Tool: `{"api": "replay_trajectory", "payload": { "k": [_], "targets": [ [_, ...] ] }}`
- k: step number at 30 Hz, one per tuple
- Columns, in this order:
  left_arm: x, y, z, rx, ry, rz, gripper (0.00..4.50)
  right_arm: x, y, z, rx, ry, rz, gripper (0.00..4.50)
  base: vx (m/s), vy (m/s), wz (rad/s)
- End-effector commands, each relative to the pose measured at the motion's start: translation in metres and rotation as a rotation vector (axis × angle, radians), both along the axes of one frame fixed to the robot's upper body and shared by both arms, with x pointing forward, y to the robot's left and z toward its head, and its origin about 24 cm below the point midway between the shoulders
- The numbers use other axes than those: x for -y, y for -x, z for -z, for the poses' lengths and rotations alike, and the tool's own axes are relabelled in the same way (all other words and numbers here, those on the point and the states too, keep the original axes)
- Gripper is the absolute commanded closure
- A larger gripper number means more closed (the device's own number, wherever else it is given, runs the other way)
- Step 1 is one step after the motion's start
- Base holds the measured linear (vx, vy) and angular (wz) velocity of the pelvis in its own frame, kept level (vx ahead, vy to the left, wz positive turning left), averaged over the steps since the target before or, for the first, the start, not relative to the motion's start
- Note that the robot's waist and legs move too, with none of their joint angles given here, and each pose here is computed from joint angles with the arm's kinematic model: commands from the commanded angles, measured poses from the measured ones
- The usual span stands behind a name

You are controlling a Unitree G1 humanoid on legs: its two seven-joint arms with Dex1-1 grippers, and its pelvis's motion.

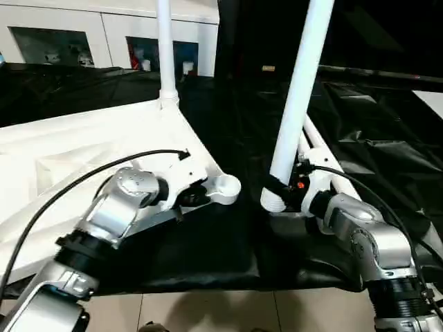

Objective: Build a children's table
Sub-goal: Insert table leg to table base

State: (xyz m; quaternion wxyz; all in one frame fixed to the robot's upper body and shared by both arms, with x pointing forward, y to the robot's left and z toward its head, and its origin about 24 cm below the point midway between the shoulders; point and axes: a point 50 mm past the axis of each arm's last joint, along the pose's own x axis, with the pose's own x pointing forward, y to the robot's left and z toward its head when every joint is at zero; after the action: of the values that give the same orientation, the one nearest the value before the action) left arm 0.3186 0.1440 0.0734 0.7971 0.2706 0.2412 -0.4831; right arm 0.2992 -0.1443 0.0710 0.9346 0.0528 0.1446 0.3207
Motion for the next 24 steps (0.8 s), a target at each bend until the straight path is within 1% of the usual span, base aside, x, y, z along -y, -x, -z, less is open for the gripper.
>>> {"api": "replay_trajectory", "payload": {
  "k": [1, 5, 6, 7, 8, 11, 15, 17, 18, 19, 20, 21, 23, 24],
  "targets": [
    [-0.007, 0.001, 0.002, -0.013, -0.017, -0.013, 3.59, 0.002, -0.002, -0.009, 0.037, 0.011, -0.005, 2.59, 0.0, 0.0, 0.0],
    [-0.011, 0.002, 0.001, -0.012, -0.003, -0.03, 3.89, -0.001, -0.003, -0.01, 0.048, 0.001, -0.013, 2.59, 0.0, 0.0, 0.0],
    [-0.011, 0.002, 0.001, -0.012, -0.003, -0.03, 3.89, -0.001, -0.003, -0.01, 0.048, 0.001, -0.013, 2.59, 0.0, 0.0, 0.0],
    [-0.012, 0.002, 0.0, -0.012, 0.001, -0.033, 4.15, -0.002, -0.004, -0.011, 0.051, -0.002, -0.015, 2.59, 0.0, 0.0, 0.0],
    [-0.012, 0.002, 0.0, -0.012, 0.001, -0.033, 4.15, -0.002, -0.004, -0.011, 0.051, -0.002, -0.015, 2.59, 0.0, 0.0, 0.0],
    [-0.014, 0.005, 0.002, -0.029, 0.012, -0.042, 4.39, -0.003, -0.005, -0.012, 0.066, -0.011, -0.014, 2.59, 0.0, 0.0, 0.0],
    [-0.015, 0.005, 0.002, -0.035, 0.024, -0.054, 4.47, -0.003, -0.006, -0.013, 0.074, -0.015, -0.01, 2.59, 0.0, 0.0, 0.0],
    [-0.015, 0.006, 0.002, -0.033, 0.032, -0.057, 4.5, -0.003, -0.008, -0.014, 0.096, 0.005, 0.013, 2.59, 0.0, 0.0, 0.0],
    [-0.014, 0.006, 0.001, -0.025, 0.043, -0.048, 4.5, -0.003, -0.01, -0.015, 0.141, 0.022, 0.025, 2.59, 0.0, 0.0, 0.0],
    [-0.014, 0.006, 0.001, -0.025, 0.043, -0.048, 4.5, -0.003, -0.01, -0.015, 0.141, 0.022, 0.025, 2.59, 0.0, 0.0, 0.0],
    [-0.013, 0.008, -0.001, -0.02, 0.049, -0.025, 4.5, -0.005, -0.011, -0.017, 0.188, 0.037, 0.012, 2.59, 0.0, 0.0, 0.0],
    [-0.012, 0.01, -0.003, -0.02, 0.052, 0.007, 4.5, -0.01, -0.011, -0.018, 0.21, 0.039, -0.02, 2.59, 0.0, 0.0, 0.0],
    [-0.009, 0.013, -0.005, -0.028, 0.052, 0.034, 4.5, -0.014, -0.01, -0.018, 0.181, 0.023, -0.062, 2.59, 0.0, 0.0, 0.0],
    [-0.006, 0.015, -0.006, -0.037, 0.064, 0.056, 4.5, -0.018, -0.013, -0.021, 0.167, -0.017, -0.074, 2.59, 0.0, 0.0, 0.0]
  ]
}}
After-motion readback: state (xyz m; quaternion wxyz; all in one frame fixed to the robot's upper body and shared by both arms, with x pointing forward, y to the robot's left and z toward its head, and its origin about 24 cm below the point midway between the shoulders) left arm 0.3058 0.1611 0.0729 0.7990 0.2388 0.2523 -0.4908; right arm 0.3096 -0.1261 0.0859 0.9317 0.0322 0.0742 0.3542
